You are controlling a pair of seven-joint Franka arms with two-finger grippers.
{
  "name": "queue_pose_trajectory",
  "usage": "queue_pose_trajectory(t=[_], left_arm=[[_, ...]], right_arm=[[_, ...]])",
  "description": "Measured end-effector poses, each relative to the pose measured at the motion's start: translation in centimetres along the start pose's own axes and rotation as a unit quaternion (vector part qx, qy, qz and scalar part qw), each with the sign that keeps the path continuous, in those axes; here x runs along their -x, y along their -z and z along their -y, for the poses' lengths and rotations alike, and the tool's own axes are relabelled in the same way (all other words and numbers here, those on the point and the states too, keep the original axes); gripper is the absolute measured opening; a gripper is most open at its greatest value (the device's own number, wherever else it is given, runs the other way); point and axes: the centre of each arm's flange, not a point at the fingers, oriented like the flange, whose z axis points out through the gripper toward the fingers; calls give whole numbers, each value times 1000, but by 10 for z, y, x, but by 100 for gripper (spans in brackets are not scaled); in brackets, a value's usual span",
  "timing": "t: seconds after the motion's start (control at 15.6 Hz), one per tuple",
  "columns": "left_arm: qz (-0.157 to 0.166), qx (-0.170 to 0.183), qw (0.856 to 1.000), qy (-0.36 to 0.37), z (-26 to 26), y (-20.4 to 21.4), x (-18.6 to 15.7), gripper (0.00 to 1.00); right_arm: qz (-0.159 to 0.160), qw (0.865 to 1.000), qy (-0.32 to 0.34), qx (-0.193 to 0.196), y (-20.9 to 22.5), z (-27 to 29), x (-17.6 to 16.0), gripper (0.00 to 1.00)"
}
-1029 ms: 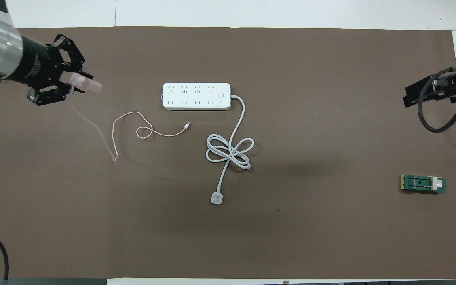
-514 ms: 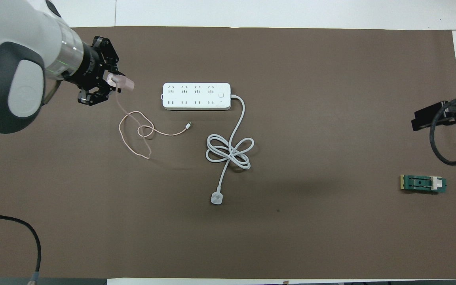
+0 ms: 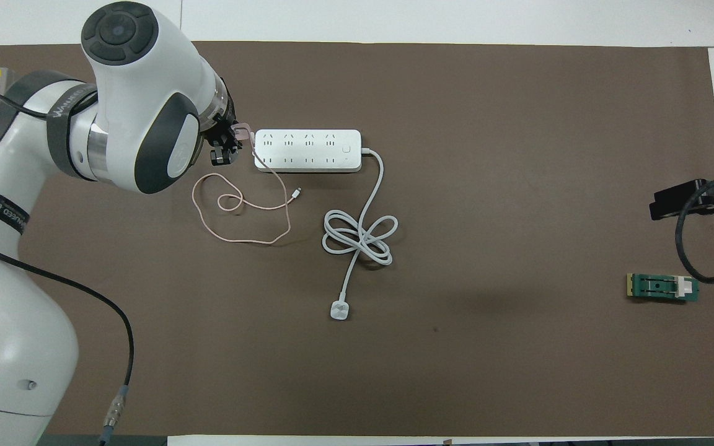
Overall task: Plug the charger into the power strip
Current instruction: 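Push the charger prongs into the end socket with the left gripper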
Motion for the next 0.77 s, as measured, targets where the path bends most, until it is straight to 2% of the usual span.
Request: queue_pose_trajectory(t=[0.39,0.77], left_arm=[[-1,-5,1000,-12,-2,-48,19,30],[-1,-7,1000,-15,-2,-59,23,30]], right_arm=[[0,1000,0,2,0,0,0,100],[0,1000,-1,4,0,-2,0,100]])
